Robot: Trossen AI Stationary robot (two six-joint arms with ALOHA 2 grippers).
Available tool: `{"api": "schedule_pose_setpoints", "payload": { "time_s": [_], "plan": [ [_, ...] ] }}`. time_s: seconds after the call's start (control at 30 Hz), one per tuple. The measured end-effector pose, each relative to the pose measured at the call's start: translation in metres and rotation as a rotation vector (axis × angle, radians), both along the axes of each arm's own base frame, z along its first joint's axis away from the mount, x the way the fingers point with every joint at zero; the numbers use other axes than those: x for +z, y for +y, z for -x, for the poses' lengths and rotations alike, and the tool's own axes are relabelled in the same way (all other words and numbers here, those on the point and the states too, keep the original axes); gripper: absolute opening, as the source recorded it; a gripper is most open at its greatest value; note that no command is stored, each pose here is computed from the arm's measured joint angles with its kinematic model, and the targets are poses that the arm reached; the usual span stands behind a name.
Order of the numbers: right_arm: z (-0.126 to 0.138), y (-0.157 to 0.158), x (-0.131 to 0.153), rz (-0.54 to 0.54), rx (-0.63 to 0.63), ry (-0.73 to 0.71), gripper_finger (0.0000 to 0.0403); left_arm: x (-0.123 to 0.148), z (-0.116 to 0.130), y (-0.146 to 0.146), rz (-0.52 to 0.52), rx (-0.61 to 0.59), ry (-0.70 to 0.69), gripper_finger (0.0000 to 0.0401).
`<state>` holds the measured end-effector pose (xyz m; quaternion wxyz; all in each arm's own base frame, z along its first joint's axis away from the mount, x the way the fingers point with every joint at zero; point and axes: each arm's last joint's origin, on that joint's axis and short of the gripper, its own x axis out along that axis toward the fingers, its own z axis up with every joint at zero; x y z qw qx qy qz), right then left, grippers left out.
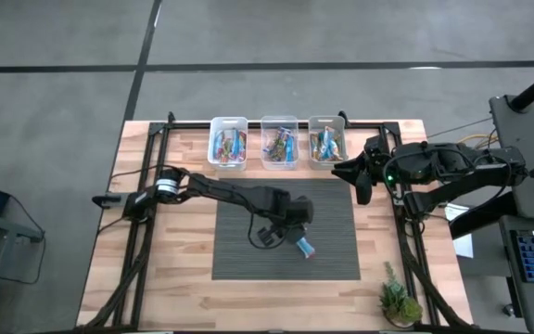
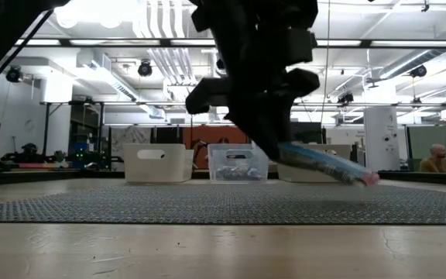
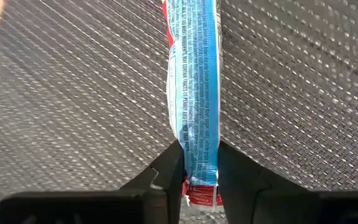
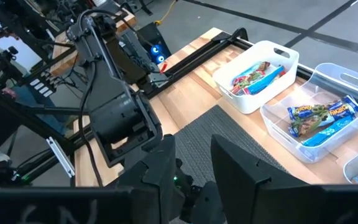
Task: Pick and place Granola Bars by type
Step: Put the red granola bar into the white bin
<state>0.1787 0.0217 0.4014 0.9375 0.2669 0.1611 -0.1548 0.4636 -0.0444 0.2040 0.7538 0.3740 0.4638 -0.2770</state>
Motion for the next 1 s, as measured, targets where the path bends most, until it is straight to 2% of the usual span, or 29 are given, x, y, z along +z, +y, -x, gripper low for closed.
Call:
{"api": "schedule_pose_setpoints", "payload": {
  "time_s": [0.33, 0.53, 0.77, 1.0],
  "plan": [
    [0.001, 0.0, 0.0, 0.006, 0.002, -0.001, 0.0095, 0.024, 0.002, 0.011, -0.054, 0.038, 0.045, 0.0069],
    [0.004, -0.001, 0.002, 0.029, 0.01, -0.007, 0.0096, 0.038, 0.007, 0.02, -0.066, 0.106, 0.093, 0.0069],
    [0.008, -0.002, 0.004, 0.044, -0.006, -0.019, 0.0095, 0.06, 0.017, 0.047, -0.082, 0.274, 0.166, 0.0069],
    [0.01, -0.003, 0.005, 0.049, -0.004, -0.026, 0.0095, 0.087, 0.028, 0.093, -0.065, 0.51, 0.194, 0.0069]
  ]
}}
